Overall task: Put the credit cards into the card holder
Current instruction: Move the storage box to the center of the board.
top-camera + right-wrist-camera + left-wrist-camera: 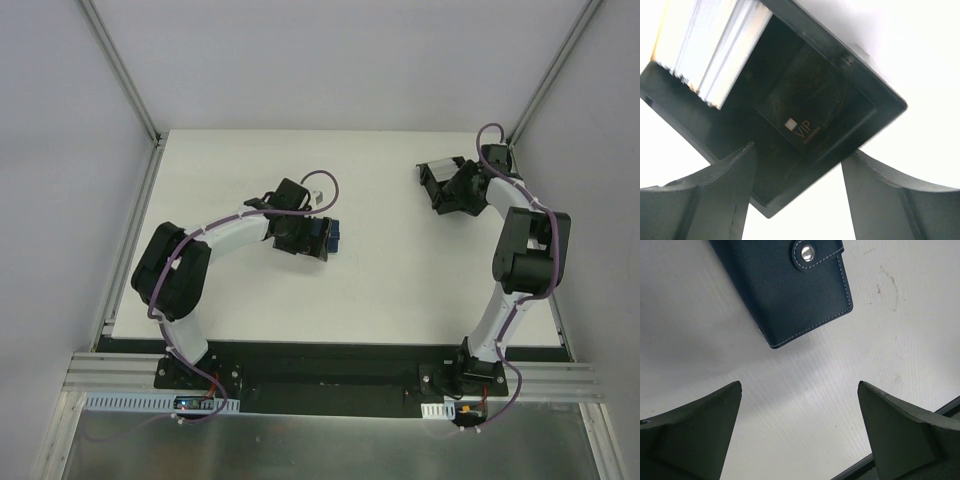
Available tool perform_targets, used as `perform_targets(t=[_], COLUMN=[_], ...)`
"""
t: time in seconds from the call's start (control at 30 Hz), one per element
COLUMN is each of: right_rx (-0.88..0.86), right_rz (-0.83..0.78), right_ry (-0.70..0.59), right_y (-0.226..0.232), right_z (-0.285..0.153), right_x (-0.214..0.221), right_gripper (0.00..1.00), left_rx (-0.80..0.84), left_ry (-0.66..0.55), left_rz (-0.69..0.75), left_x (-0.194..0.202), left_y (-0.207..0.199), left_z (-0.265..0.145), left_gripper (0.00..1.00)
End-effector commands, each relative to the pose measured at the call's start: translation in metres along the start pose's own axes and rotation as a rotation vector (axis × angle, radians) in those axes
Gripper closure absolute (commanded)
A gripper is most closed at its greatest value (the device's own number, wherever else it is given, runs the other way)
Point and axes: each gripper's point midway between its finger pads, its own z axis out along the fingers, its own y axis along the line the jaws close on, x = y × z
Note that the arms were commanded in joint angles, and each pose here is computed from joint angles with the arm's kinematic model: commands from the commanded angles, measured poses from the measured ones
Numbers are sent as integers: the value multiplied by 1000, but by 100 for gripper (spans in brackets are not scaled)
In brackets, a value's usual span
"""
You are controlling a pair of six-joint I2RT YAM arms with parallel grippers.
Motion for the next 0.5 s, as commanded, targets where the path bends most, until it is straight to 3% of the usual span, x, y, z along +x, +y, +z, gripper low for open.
perform_targets(t=[0.0, 0.1, 0.47], right_rx=[-5, -2, -44], right_rz=[-10, 3, -37], right_ry=[-34, -37, -16], right_y=[1, -1, 1], right_z=[-25, -27, -37], right_x=[0, 3, 13], right_gripper=[33, 35, 64], left_rx=[-2, 0, -10], left_ry=[-44, -47, -56], left_rz=[40, 41, 53], left_x=[-4, -4, -2], left_y=[-4, -5, -3], left_z=[-15, -17, -22], left_gripper=[1, 1, 1])
